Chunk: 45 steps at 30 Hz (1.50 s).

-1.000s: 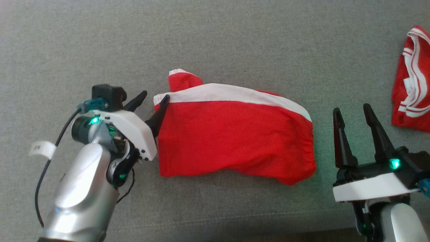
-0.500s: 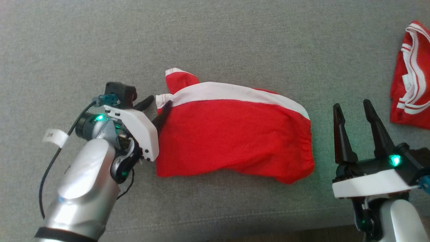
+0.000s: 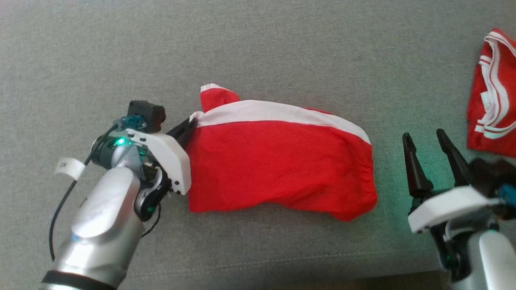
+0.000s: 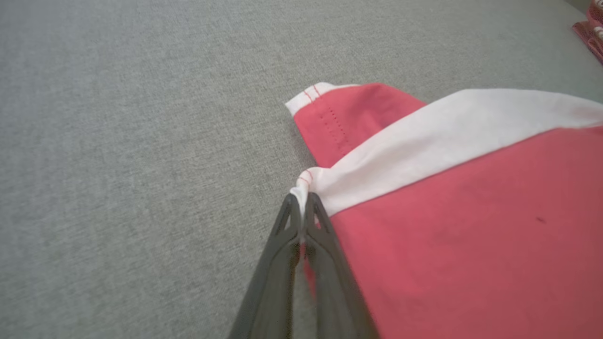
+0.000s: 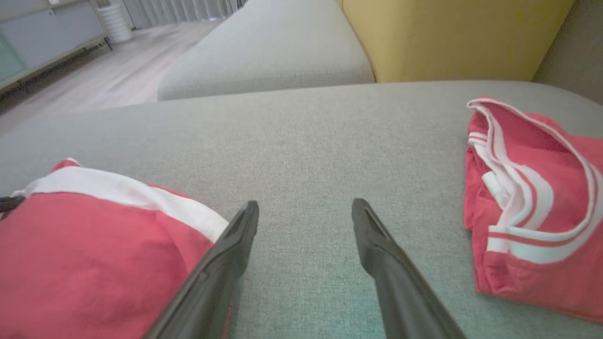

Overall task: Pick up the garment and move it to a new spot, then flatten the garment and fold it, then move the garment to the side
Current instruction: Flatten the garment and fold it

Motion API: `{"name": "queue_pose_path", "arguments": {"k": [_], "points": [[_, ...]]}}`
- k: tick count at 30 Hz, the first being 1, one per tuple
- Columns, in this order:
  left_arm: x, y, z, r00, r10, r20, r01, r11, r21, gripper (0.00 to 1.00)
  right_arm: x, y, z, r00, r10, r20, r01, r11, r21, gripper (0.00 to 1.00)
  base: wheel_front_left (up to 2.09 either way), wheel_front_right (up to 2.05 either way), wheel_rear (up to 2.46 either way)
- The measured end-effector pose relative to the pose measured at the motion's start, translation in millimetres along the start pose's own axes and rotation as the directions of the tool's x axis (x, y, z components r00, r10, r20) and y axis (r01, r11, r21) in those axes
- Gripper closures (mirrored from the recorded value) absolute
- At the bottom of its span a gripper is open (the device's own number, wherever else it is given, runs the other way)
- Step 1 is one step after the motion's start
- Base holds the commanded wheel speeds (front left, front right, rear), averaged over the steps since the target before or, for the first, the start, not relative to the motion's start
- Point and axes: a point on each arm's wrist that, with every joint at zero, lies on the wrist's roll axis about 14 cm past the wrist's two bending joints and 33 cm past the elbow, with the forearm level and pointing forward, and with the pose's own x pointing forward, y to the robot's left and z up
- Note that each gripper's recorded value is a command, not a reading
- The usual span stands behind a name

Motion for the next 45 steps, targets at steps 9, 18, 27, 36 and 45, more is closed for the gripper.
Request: {"name": "queue_pose_path", "arguments": {"k": [9, 18, 27, 36, 45], "points": [[0, 0, -1, 1.000, -0.004, 0.014, 0.004, 1.000, 0.001, 1.00, 33, 27, -12, 0.973, 0.142, -0.182, -0.148, 0.989, -0.021, 0.00, 0.00, 0.00, 0.00], [-2, 5, -2, 1.000, 0.009, 0.026, -0.009, 1.000, -0.008, 1.00, 35, 47, -43, 0.922, 0.216, -0.321, -0.227, 0.974, 0.003, 0.00, 0.00, 0.00, 0.00], [-3, 6, -1, 0.999, 0.013, 0.045, -0.012, 1.000, -0.012, 1.00, 34, 56, -52, 0.908, 0.248, -0.337, -0.250, 0.968, 0.039, 1.00, 0.00, 0.00, 0.00], [-19, 8, 58, 0.953, 0.036, 0.300, -0.058, 0.996, 0.066, 1.00, 44, 50, 11, 0.969, 0.235, -0.079, -0.236, 0.972, -0.014, 1.00, 0.00, 0.00, 0.00], [-87, -12, 171, 0.762, -0.031, 0.647, -0.110, 0.978, 0.177, 1.00, 16, 48, 121, 0.936, 0.233, 0.265, -0.209, 0.971, -0.116, 1.00, 0.00, 0.00, 0.00]]}}
